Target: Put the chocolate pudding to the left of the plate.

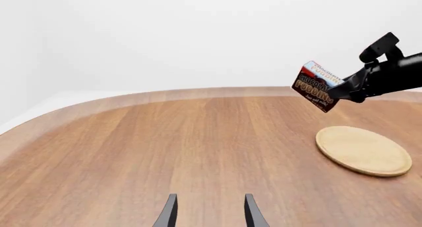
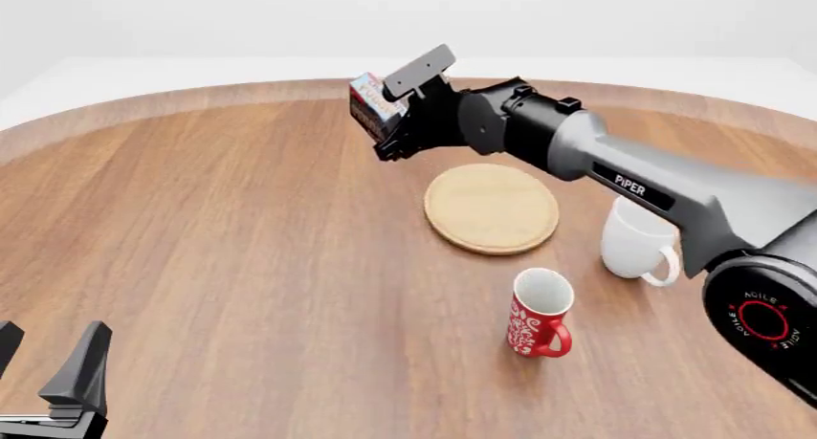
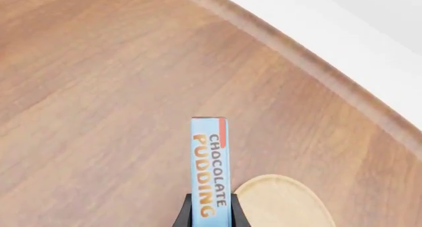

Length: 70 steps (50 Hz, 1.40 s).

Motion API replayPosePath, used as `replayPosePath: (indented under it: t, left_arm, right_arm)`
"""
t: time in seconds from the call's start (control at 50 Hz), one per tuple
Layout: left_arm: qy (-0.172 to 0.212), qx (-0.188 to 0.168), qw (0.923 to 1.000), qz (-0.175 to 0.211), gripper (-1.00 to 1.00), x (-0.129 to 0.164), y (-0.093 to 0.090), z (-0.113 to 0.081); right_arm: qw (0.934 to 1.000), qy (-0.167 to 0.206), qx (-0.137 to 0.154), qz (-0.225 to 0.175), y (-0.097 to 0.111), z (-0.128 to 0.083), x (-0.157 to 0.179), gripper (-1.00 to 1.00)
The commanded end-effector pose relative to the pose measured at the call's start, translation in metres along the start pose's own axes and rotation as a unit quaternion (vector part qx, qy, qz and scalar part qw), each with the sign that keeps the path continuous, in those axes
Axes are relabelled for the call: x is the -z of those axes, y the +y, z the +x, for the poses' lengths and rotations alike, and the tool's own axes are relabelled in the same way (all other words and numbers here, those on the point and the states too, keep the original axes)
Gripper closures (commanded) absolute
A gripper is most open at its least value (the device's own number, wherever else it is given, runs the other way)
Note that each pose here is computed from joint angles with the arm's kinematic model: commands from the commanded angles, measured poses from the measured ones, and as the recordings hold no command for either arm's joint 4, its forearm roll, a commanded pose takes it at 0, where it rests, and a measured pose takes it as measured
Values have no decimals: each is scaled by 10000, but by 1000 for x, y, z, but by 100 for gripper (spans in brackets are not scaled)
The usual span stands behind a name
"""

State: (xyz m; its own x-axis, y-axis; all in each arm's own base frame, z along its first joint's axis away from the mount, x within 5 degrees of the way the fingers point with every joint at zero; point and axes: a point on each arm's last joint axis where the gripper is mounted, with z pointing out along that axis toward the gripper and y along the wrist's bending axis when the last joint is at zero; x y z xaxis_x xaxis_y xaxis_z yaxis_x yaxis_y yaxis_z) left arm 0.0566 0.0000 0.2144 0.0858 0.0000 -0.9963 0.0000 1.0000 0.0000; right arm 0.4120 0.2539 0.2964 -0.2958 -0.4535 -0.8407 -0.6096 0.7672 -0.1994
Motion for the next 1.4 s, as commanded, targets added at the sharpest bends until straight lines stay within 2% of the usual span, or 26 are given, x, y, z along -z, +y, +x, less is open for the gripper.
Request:
replayPosePath:
  t: [0.02, 0.78, 0.96, 1.0, 1.18, 1.4]
  left_arm:
    - [0, 0, 10000, 0, -100, 0, 0, 0]
    - [0, 0, 10000, 0, -100, 0, 0, 0]
    - [0, 0, 10000, 0, -100, 0, 0, 0]
    - [0, 0, 10000, 0, -100, 0, 0, 0]
    - [0, 0, 10000, 0, -100, 0, 0, 0]
    - [0, 0, 10000, 0, -100, 0, 0, 0]
  right_arm:
    - [9998, 147, -104, 35, -7, 6, -27, 100]
    - [9977, 617, -284, -23, -2, 49, -75, 100]
    - [9969, 701, -346, -71, 4, 56, -83, 100]
    - [9966, 731, -353, -154, 15, 59, -81, 100]
    - [9951, 867, -419, -223, 25, 74, -87, 100]
    - [9938, 973, -484, -249, 30, 87, -96, 100]
